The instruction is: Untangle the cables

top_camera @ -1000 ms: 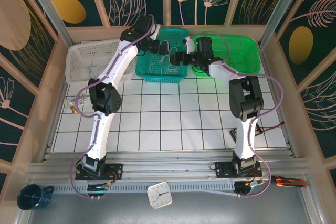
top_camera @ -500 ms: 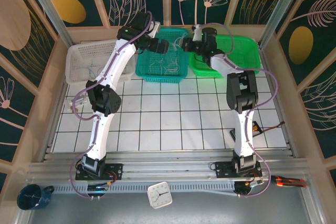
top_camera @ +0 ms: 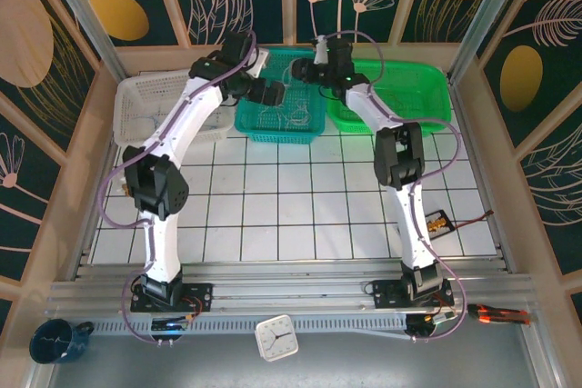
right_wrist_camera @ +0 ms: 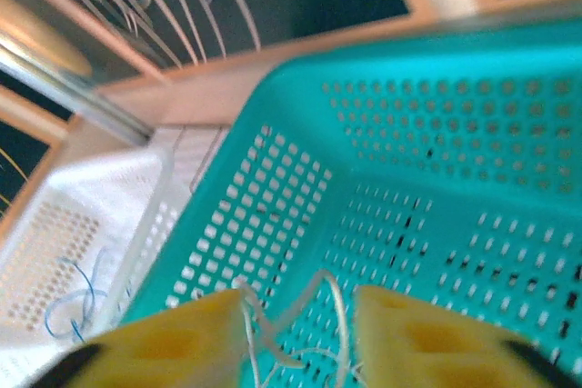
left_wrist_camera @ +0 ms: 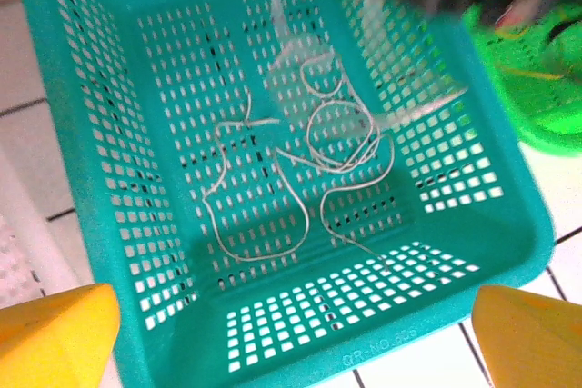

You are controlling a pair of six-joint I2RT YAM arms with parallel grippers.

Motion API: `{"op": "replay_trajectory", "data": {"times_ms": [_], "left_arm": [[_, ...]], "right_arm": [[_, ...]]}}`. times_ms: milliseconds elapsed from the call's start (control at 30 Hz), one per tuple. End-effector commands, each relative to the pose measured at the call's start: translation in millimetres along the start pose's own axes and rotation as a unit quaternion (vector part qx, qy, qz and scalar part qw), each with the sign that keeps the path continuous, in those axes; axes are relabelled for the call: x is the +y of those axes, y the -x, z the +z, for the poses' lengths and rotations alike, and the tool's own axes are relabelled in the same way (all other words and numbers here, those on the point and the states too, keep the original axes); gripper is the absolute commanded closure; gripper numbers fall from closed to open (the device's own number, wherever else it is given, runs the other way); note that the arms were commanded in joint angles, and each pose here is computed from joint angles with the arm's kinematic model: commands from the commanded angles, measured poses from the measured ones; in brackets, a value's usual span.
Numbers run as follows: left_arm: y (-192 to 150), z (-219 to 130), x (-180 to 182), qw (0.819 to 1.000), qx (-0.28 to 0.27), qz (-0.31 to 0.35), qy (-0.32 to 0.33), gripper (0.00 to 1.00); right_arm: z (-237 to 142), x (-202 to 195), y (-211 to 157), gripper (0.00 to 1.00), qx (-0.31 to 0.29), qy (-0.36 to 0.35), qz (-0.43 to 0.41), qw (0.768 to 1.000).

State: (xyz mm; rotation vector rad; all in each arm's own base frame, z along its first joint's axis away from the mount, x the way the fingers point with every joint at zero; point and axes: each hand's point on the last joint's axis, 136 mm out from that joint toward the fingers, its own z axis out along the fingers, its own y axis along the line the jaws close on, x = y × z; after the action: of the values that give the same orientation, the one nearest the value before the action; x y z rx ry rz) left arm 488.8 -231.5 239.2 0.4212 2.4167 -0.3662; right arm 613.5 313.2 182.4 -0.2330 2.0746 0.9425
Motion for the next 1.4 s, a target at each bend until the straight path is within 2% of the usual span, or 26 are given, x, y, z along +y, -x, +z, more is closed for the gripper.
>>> {"op": "replay_trajectory", "data": {"times_ms": [0,133,267,333,400,500,600,700,833,900,1000,1067,1200,1233,1300,1333,1367], "left_arm": [[26,-30,-4,0.998,-0.069,-0.011,-0.002,0.01],[32,-52,-10,0.994,-0.105,-0.022,-0.017,0.01],[31,-69,-11,0.990,-0.134,-0.036,-0.025,0.01],[26,-73,-8,0.987,-0.153,-0.046,-0.024,0.01],[25,-96,-5,0.980,-0.191,-0.053,-0.018,0.01],[11,-116,16,0.966,-0.247,-0.069,0.017,0.01],[-10,-139,44,0.946,-0.307,-0.083,0.069,0.01],[-42,-153,76,0.923,-0.350,-0.103,0.127,0.01],[-94,-170,123,0.880,-0.410,-0.130,0.203,0.01],[-118,-174,144,0.860,-0.433,-0.149,0.226,0.01],[-152,-171,170,0.834,-0.448,-0.146,0.286,0.01],[-170,-159,184,0.830,-0.437,-0.146,0.316,0.01],[-195,-129,199,0.832,-0.418,-0.131,0.340,0.01],[-201,-119,200,0.839,-0.407,-0.120,0.340,0.01],[-205,-115,202,0.836,-0.419,-0.113,0.336,0.01],[-206,-112,202,0.837,-0.425,-0.107,0.327,0.01],[-207,-105,203,0.843,-0.418,-0.108,0.320,0.01]], "right_arm": [[-14,-5,-9,0.01,0.039,-0.086,-0.040,0.995],[-32,5,-16,0.01,0.069,-0.131,-0.078,0.986],[-55,31,-9,0.01,0.068,-0.127,-0.098,0.985],[-75,50,-2,0.01,0.048,-0.112,-0.100,0.988],[-96,65,4,0.01,0.025,-0.096,-0.099,0.990],[-134,87,14,0.01,-0.014,-0.078,-0.098,0.992],[-171,92,8,0.01,-0.038,-0.074,-0.093,0.992],[-213,74,-4,0.01,-0.070,-0.099,-0.087,0.989],[-276,21,-30,0.01,-0.124,-0.165,-0.063,0.976],[-304,-16,-45,0.01,-0.145,-0.220,-0.046,0.963],[-343,-63,-67,0.01,-0.201,-0.311,-0.047,0.928],[-361,-89,-85,0.01,-0.220,-0.369,-0.063,0.901],[-382,-138,-118,0.01,-0.224,-0.486,-0.087,0.841],[-380,-146,-125,0.01,-0.224,-0.495,-0.090,0.835],[-374,-152,-133,0.01,-0.239,-0.487,-0.106,0.833],[-372,-150,-133,0.01,-0.260,-0.474,-0.125,0.832],[-366,-149,-132,0.01,-0.254,-0.473,-0.139,0.832]]}}
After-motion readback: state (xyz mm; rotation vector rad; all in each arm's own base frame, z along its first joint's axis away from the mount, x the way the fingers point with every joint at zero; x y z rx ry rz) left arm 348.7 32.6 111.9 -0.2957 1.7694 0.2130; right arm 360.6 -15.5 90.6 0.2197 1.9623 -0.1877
